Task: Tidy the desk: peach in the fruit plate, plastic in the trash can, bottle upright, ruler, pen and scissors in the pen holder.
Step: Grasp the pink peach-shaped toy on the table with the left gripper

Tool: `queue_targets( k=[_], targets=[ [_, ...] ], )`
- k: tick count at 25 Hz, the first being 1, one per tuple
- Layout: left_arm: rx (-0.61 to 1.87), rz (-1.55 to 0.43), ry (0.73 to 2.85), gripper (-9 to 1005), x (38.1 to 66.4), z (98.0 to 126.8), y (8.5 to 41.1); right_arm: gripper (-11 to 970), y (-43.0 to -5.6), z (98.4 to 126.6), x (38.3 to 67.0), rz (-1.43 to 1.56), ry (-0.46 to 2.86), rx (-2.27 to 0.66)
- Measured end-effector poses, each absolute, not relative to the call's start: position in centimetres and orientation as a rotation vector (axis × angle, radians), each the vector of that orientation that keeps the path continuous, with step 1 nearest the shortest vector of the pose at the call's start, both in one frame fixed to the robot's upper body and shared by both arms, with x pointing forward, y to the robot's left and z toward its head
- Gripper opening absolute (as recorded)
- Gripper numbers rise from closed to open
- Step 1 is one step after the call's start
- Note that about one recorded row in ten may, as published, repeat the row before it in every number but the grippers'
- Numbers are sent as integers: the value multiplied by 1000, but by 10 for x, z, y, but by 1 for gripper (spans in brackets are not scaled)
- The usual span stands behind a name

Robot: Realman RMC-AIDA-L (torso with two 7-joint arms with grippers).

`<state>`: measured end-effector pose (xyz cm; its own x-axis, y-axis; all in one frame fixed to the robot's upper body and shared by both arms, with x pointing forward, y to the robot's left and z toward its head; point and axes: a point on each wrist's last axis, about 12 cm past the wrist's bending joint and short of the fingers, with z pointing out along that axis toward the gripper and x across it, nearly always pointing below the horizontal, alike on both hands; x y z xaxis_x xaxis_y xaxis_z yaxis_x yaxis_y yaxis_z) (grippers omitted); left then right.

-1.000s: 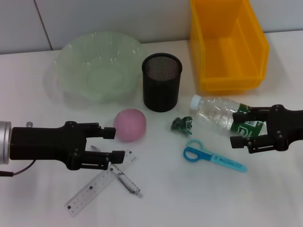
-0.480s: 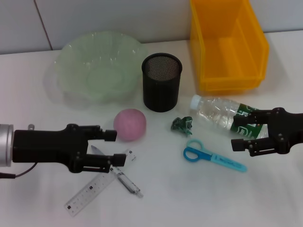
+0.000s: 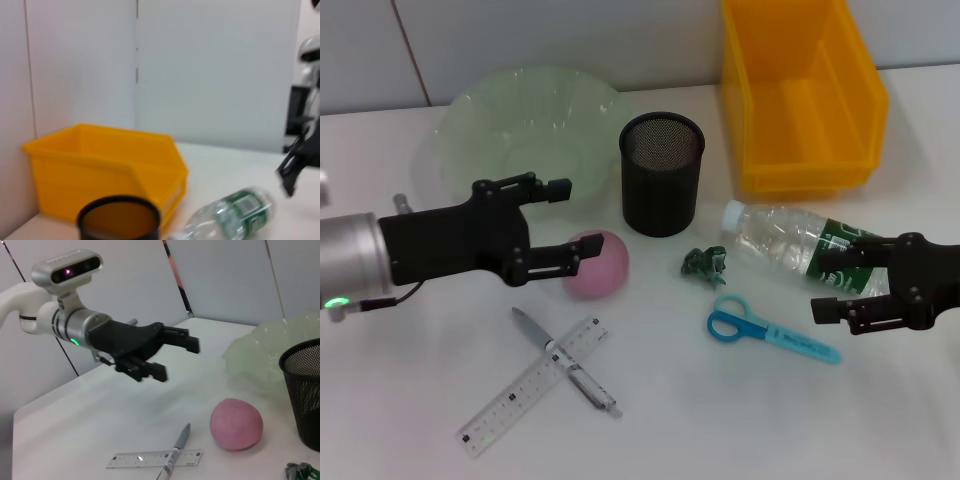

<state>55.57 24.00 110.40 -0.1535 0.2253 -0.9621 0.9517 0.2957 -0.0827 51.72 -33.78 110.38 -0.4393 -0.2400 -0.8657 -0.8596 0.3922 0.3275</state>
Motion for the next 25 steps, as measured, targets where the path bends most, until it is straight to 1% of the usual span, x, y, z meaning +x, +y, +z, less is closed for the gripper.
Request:
queue_targets(
  k=[1,2,5,9,10,14,15,20,25],
  targets=[
    [1103,-948,1602,750,556,1104,240,817,-338,1104,517,1044,1901,-942],
    [1118,-819,1594,749,568,1097,230,816,-339,1103,517,1044,1903,-940],
    [1191,-751,1623,745,574,1090,215,815,-339,1103,517,1044,1913,-930],
    [1248,-691,1648,740,579,1084,204,814,-340,1103,516,1047,1921,-924],
    [1273,-647,1665,739,581,1081,198,813,-340,1102,516,1049,1929,-923],
    [1301,-594,1681,734,584,1077,192,812,-341,1102,516,1047,1939,-922],
    [1343,-539,1704,733,586,1071,183,811,-341,1101,516,1047,1940,-921],
    [1381,-481,1737,727,588,1065,176,810,-341,1101,516,1050,1951,-916],
    [1385,-472,1750,721,589,1066,176,808,-341,1100,516,1048,1958,-913]
  ],
)
